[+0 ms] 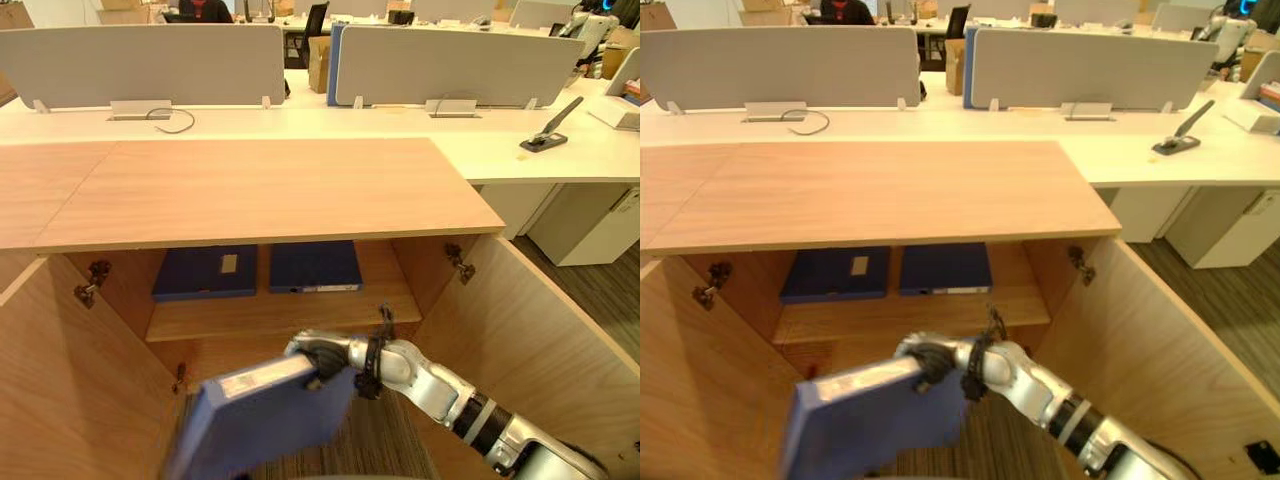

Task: Walk over to the cabinet, pick up the folder, carry it to the office cabinet, place the folder inside the office cabinet, then close the office cabinet door

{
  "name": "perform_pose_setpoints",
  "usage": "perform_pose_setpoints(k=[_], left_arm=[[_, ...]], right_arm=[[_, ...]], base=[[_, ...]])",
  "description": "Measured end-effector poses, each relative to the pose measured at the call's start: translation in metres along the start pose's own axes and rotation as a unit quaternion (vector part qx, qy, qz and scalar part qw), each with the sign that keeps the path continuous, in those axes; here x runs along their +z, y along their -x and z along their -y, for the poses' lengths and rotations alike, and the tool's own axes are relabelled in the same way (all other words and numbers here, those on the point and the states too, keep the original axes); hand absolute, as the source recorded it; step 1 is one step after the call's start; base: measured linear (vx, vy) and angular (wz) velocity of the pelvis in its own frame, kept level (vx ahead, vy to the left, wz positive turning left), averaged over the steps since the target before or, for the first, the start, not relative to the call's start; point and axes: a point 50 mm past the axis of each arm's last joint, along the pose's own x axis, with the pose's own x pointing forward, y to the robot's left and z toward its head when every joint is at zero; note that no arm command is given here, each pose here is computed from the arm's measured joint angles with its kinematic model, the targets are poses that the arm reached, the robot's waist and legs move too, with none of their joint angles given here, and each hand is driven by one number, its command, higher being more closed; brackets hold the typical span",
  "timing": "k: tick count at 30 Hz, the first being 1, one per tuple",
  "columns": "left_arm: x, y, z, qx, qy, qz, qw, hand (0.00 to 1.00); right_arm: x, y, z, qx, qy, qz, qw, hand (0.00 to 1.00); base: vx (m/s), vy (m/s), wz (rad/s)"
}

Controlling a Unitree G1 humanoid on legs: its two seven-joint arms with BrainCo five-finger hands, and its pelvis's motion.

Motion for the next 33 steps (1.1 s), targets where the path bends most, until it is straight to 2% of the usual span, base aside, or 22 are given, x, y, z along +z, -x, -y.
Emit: perform_pose_setpoints(k=[3,6,9,12,15,17,18,20,21,23,27,29,33], left_arm=[[0.003,-0.002,0.002,-0.004,-0.005,0.002,1.000,0.00],[0.005,-0.003,0.005,-0.009,-0.016,0.003,1.000,0.00],[0.009,-0.006,0.010,-0.014,-0.031,0.007,0.999,0.00],[0.010,-0.007,0.014,-0.016,-0.033,0.009,0.999,0.00],[0.012,-0.008,0.018,-0.020,-0.037,0.015,0.999,0.00],[0.017,-0.009,0.020,-0.020,-0.037,0.026,0.999,0.00],[0.019,-0.009,0.022,-0.021,-0.037,0.029,0.999,0.00],[0.025,-0.010,0.026,-0.024,-0.038,0.044,0.998,0.00],[0.026,-0.010,0.027,-0.025,-0.038,0.046,0.998,0.00],[0.032,-0.011,0.032,-0.032,-0.038,0.059,0.997,0.00],[0.047,-0.012,0.044,-0.053,-0.025,0.091,0.994,0.00],[0.055,-0.011,0.051,-0.066,-0.017,0.108,0.992,0.00],[0.067,-0.010,0.069,-0.101,0.003,0.134,0.986,0.00]], right_arm=[[-0.025,0.006,-0.013,0.032,0.001,-0.056,0.998,1.00],[-0.041,0.007,-0.020,0.040,-0.030,-0.090,0.995,1.00],[-0.060,0.006,-0.024,0.012,-0.114,-0.133,0.984,1.00],[-0.074,0.009,-0.019,-0.050,-0.224,-0.155,0.961,1.00],[-0.084,0.011,-0.002,-0.158,-0.352,-0.148,0.911,1.00],[-0.085,0.007,0.015,-0.238,-0.444,-0.120,0.855,1.00],[-0.083,0.006,0.021,-0.258,-0.466,-0.109,0.839,1.00],[-0.075,-0.002,0.046,-0.313,-0.545,-0.053,0.776,1.00],[-0.071,-0.004,0.054,-0.323,-0.564,-0.035,0.760,1.00],[-0.057,-0.009,0.091,-0.361,-0.616,0.041,0.699,1.00],[-0.038,-0.006,0.144,-0.391,-0.664,0.130,0.624,1.00],[-0.036,-0.001,0.155,-0.399,-0.678,0.153,0.599,1.00],[-0.018,0.014,0.200,-0.408,-0.708,0.247,0.520,1.00]], base=[[0.00,0.000,0.00],[0.00,0.000,0.00],[0.00,0.002,0.05],[0.00,0.004,0.10],[-0.01,0.005,0.14],[0.01,0.000,0.11],[0.01,0.002,0.16],[-0.02,0.005,0.16],[-0.04,0.005,0.07],[-0.07,0.007,-0.01],[-0.08,0.020,0.05],[-0.10,0.038,0.13],[-0.17,0.052,0.15]])
